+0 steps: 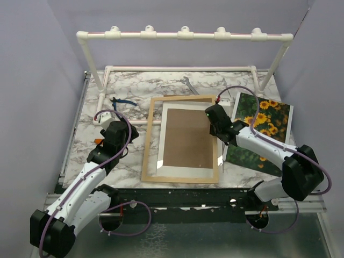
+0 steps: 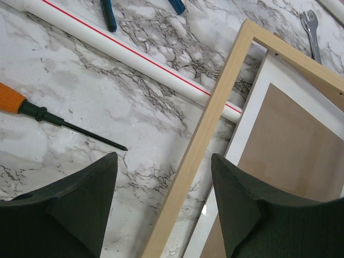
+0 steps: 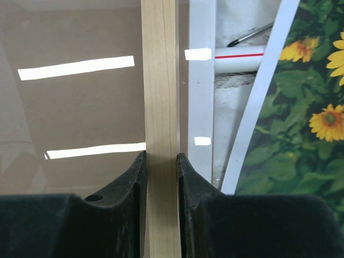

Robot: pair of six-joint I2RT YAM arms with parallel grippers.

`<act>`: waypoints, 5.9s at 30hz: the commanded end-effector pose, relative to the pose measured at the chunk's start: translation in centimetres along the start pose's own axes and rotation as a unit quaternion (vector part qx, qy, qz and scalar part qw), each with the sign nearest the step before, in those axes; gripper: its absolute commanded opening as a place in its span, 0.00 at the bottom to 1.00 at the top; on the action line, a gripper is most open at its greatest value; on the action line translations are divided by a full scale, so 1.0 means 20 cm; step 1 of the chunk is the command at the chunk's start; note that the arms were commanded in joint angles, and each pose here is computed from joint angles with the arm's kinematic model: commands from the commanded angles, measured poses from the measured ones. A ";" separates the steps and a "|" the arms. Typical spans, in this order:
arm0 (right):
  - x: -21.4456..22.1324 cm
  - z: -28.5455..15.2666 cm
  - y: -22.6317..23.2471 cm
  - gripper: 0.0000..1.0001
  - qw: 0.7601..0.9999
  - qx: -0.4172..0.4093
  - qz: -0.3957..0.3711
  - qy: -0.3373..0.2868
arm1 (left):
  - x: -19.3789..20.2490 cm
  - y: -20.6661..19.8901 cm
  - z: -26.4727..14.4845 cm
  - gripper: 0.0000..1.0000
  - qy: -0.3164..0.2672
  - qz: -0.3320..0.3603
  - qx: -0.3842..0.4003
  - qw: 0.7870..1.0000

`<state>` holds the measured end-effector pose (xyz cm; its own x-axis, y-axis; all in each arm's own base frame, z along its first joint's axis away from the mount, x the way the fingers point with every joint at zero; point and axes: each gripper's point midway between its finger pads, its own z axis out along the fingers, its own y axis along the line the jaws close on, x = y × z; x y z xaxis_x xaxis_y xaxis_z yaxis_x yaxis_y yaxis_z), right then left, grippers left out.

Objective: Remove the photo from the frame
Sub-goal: Place the photo frame item in the photo frame, then adjust the photo frame at the center of the board, then reset both arms

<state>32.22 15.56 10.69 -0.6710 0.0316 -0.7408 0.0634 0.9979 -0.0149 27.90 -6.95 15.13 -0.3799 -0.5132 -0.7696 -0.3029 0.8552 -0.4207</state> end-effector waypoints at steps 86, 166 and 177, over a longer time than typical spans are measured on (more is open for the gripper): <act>0.03 0.41 0.10 0.61 0.947 -0.239 0.190 0.100 | 0.56 -0.17 0.39 0.27 0.186 0.046 0.082 0.978; -0.36 -0.43 -0.60 0.93 0.895 -0.060 0.102 -0.430 | -0.20 -0.04 -0.08 0.99 -0.176 -0.010 0.112 0.978; -0.28 -0.10 -0.81 0.88 0.919 0.010 0.085 -0.385 | -0.26 0.11 0.08 0.99 -0.263 0.090 0.022 0.960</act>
<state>32.55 1.69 16.46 0.0069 0.1420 -0.9898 0.1033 0.9845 0.1419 29.66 -5.10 16.33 -0.0439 -0.3814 -0.9234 -0.1147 0.9201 -0.3746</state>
